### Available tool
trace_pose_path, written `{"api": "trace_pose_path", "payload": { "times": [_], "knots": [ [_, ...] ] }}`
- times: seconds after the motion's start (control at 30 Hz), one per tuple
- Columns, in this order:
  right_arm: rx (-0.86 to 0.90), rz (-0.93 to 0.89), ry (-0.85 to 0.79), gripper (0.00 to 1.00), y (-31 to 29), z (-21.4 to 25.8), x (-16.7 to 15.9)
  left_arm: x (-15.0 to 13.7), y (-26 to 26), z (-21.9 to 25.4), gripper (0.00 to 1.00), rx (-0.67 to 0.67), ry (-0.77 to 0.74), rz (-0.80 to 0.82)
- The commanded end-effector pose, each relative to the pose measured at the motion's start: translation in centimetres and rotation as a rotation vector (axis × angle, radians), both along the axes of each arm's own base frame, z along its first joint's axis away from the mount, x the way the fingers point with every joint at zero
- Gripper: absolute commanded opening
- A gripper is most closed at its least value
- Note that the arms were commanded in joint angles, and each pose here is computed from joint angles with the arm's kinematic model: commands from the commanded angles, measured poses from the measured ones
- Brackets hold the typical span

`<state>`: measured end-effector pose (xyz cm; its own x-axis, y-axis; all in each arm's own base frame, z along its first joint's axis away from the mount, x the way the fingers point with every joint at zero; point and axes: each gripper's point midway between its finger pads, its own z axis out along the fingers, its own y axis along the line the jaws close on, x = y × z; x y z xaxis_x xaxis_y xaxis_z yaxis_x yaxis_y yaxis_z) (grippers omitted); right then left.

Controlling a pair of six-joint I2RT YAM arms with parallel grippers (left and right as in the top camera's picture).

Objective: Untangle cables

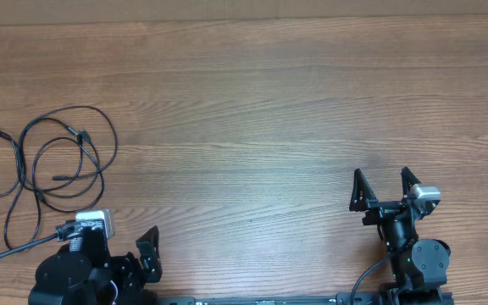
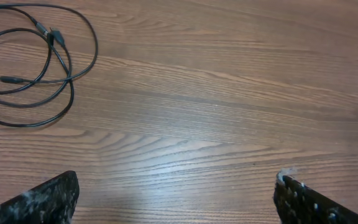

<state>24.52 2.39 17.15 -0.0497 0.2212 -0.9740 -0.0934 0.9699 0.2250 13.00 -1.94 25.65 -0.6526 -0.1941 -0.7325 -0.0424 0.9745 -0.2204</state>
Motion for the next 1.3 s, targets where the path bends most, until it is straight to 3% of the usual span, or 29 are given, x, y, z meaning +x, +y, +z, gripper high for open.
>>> {"api": "trace_pose_path", "payload": {
  "times": [0.0, 0.4, 0.63, 0.83, 1.27],
  "knots": [
    [0.0, 0.01, -0.003, 1.0, 0.2, -0.2, 0.0, -0.1, 0.1, 0.0, 1.0, -0.001, 0.0, 0.007],
    [0.0, 0.01, -0.004, 1.0, 0.2, -0.2, 0.0, 0.0, 1.1, 0.4, 1.0, 0.001, -0.043, 0.073],
    [0.0, 0.01, -0.003, 1.0, 0.2, -0.2, 0.0, 2.9, 2.3, 0.1, 0.99, 0.094, -0.25, 0.102],
    [0.0, 0.01, -0.004, 1.0, 0.2, -0.2, 0.0, 5.8, 2.8, -2.3, 1.0, 0.082, -0.414, 0.137],
    [0.0, 0.01, -0.004, 1.0, 0.2, -0.2, 0.0, 10.1, 3.2, -1.5, 1.0, 0.08, -0.804, 0.158]
  ]
}}
